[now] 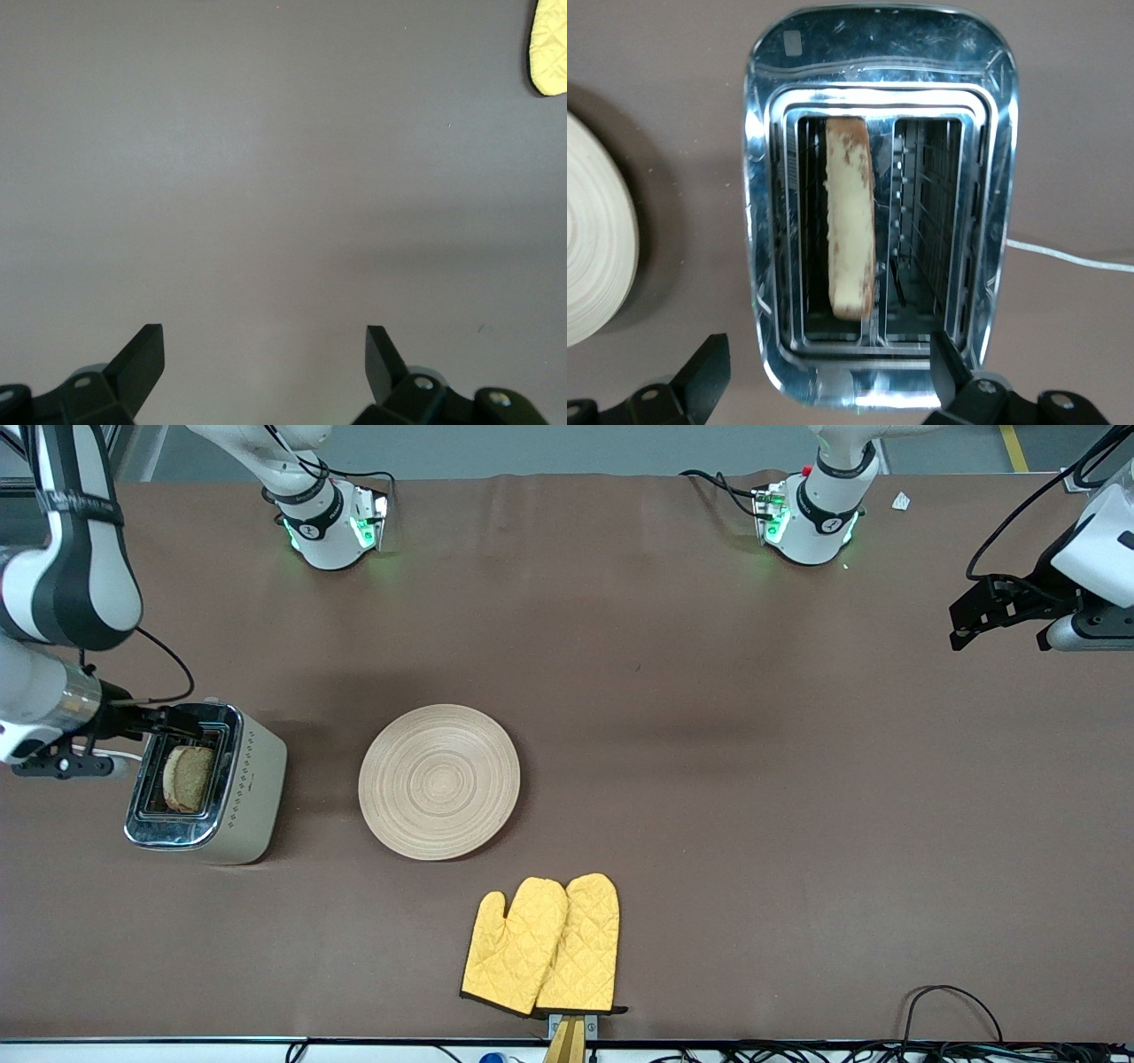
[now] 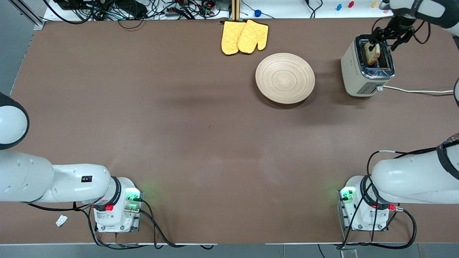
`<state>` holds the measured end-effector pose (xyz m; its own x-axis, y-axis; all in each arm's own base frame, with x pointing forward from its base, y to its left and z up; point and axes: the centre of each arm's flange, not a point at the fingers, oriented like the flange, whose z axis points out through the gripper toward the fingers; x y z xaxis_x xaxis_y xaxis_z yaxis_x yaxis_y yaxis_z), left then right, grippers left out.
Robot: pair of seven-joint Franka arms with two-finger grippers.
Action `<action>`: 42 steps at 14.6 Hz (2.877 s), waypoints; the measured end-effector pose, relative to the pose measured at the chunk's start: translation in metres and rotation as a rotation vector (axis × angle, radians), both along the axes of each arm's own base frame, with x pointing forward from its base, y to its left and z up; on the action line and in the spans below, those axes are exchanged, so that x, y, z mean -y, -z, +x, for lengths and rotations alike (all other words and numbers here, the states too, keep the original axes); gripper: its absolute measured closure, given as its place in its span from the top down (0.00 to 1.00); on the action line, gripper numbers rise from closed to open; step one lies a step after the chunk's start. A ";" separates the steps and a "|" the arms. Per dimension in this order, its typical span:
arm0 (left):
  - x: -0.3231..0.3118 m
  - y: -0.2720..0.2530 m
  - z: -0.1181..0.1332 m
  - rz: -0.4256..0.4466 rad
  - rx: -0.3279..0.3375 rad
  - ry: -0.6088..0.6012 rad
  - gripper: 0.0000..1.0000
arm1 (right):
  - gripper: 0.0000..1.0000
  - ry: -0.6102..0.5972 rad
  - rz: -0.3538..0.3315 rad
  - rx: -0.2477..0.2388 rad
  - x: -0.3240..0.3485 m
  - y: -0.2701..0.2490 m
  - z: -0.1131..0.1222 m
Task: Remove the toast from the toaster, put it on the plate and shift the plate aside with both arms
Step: 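Grasp the toast slice with the right gripper and lift it out, then carry the toast with the right gripper and lower it onto the plate, then release the toast and withdraw the right gripper while the left gripper reaches the plate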
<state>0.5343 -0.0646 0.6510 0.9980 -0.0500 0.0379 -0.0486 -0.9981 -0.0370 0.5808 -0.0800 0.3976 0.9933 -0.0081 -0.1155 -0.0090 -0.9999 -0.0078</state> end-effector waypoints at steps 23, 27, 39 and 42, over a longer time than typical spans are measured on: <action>0.000 0.000 0.000 0.000 -0.001 -0.001 1.00 | 0.11 0.092 0.169 0.088 -0.177 -0.123 0.002; 0.000 0.001 0.000 0.000 -0.004 0.000 1.00 | 0.11 0.203 0.363 0.049 -0.216 -0.046 0.023; 0.040 0.198 0.068 -0.469 -0.387 -0.029 1.00 | 0.15 0.046 0.330 0.019 -0.269 0.135 -0.015; 0.095 0.248 0.084 -0.633 -0.413 -0.067 1.00 | 0.43 0.006 0.351 -0.028 -0.175 0.172 -0.002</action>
